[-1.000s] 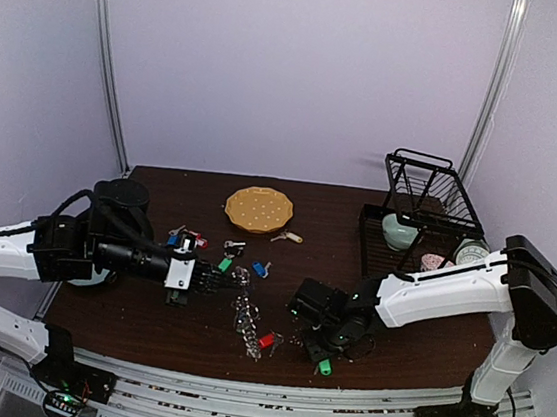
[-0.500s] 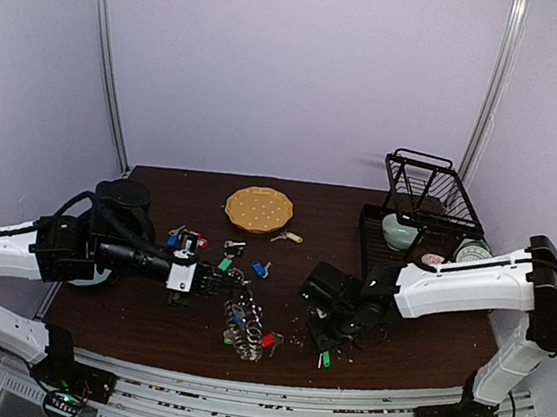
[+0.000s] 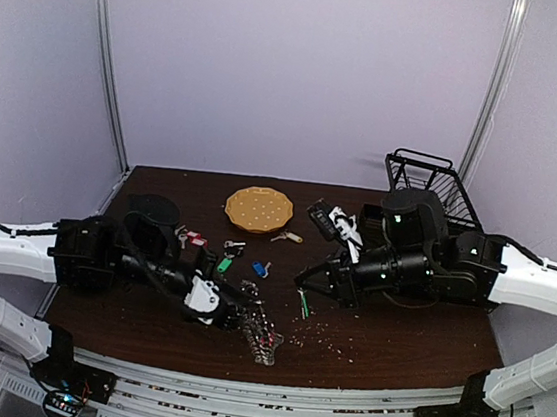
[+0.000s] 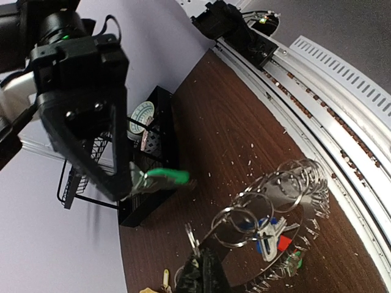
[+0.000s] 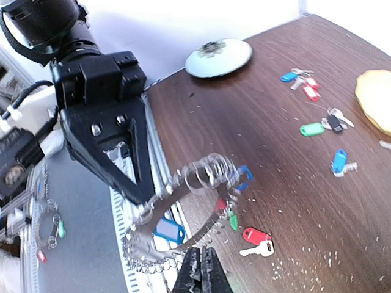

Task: Put the keys on the keyring

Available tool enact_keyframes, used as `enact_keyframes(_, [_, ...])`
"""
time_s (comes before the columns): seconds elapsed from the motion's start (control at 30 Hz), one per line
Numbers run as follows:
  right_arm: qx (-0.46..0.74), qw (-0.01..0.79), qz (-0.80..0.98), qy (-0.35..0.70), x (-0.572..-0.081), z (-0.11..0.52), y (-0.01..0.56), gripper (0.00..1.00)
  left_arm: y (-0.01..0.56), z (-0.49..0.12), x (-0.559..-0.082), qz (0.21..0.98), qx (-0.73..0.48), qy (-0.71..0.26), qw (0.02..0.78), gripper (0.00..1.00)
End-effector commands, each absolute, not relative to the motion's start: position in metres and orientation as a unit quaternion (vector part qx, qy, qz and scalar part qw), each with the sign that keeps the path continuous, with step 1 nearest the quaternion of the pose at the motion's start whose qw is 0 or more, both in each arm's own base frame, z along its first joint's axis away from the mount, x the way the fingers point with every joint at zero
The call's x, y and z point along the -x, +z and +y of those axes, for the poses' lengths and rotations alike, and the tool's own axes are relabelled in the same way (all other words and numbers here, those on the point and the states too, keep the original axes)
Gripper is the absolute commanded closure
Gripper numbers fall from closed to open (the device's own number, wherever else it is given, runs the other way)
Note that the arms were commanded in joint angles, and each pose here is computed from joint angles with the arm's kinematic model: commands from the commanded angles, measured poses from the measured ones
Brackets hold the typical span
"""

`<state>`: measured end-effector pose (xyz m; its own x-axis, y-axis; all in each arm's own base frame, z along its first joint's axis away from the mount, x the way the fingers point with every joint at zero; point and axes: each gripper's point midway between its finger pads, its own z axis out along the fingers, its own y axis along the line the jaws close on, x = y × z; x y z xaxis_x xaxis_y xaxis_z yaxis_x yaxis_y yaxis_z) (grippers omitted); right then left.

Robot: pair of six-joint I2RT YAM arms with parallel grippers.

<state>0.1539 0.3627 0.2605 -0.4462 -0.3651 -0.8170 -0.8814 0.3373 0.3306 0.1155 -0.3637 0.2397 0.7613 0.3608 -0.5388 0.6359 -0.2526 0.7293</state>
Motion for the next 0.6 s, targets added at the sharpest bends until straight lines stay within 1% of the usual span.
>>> enact_keyframes(0.0, [0.496, 0.312, 0.697, 0.413, -0.128, 0.378, 0.281, 1.00, 0.276, -0.373, -0.124, 0.276, -0.763, -0.071, 0.580, 1.00])
enact_keyframes(0.13, [0.508, 0.302, 0.674, 0.443, -0.115, 0.388, 0.289, 1.00, 0.278, -0.375, -0.120, 0.262, -0.765, -0.071, 0.584, 1.00])
enact_keyframes(0.3, [0.515, 0.301, 0.667, 0.446, -0.111, 0.387, 0.287, 1.00, 0.281, -0.379, -0.122, 0.259, -0.758, -0.062, 0.595, 1.00])
enact_keyframes(0.4, [0.512, 0.311, 0.672, 0.436, -0.117, 0.390, 0.287, 1.00, 0.285, -0.380, -0.120, 0.252, -0.747, -0.061, 0.612, 1.00])
enact_keyframes(0.57, [0.506, 0.319, 0.686, 0.415, -0.128, 0.394, 0.284, 1.00, 0.285, -0.383, -0.114, 0.246, -0.747, -0.075, 0.613, 1.00])
